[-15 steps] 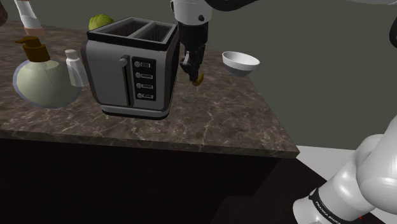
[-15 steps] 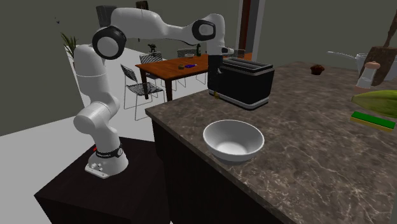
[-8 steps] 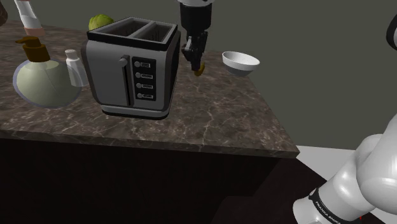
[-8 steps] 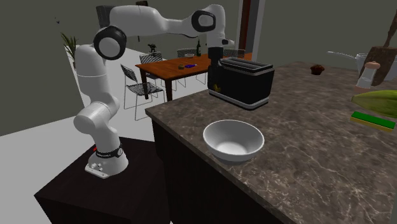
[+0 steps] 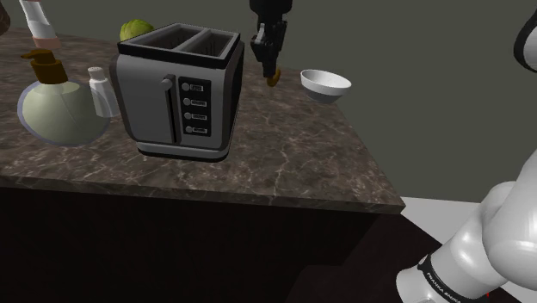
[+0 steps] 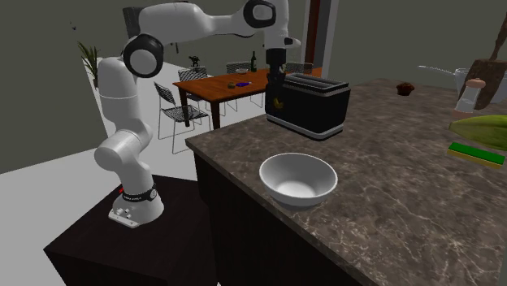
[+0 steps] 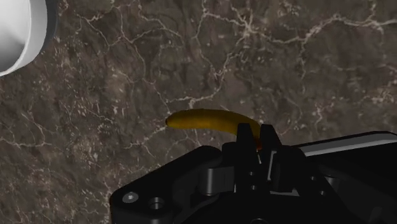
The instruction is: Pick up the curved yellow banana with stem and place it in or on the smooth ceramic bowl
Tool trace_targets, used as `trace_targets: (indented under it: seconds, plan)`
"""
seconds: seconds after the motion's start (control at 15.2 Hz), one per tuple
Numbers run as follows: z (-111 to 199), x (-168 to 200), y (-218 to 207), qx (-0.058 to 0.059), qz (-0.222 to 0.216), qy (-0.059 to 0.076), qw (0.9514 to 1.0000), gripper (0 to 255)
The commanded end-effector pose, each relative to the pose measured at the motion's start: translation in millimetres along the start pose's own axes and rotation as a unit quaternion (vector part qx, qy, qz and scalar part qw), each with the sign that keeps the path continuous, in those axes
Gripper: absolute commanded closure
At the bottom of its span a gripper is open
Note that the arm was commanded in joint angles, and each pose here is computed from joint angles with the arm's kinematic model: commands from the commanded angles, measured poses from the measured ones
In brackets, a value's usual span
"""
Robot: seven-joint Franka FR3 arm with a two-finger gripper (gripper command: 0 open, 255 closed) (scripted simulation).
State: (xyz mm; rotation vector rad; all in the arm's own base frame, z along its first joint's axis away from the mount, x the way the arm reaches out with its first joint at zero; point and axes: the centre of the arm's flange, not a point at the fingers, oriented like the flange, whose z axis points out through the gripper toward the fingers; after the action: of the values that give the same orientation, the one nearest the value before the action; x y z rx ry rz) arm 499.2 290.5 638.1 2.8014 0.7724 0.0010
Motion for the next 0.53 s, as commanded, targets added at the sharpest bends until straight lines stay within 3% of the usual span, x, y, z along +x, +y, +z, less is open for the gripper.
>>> trace_targets:
  seconds: [0.0,0.46]
  plan:
    - [2.6,-4.5,19.0,0.000,0.000,0.000,1.0000,255]
    - [25.0,-27.2,105.7,0.000,0.000,0.000,1.0000,255]
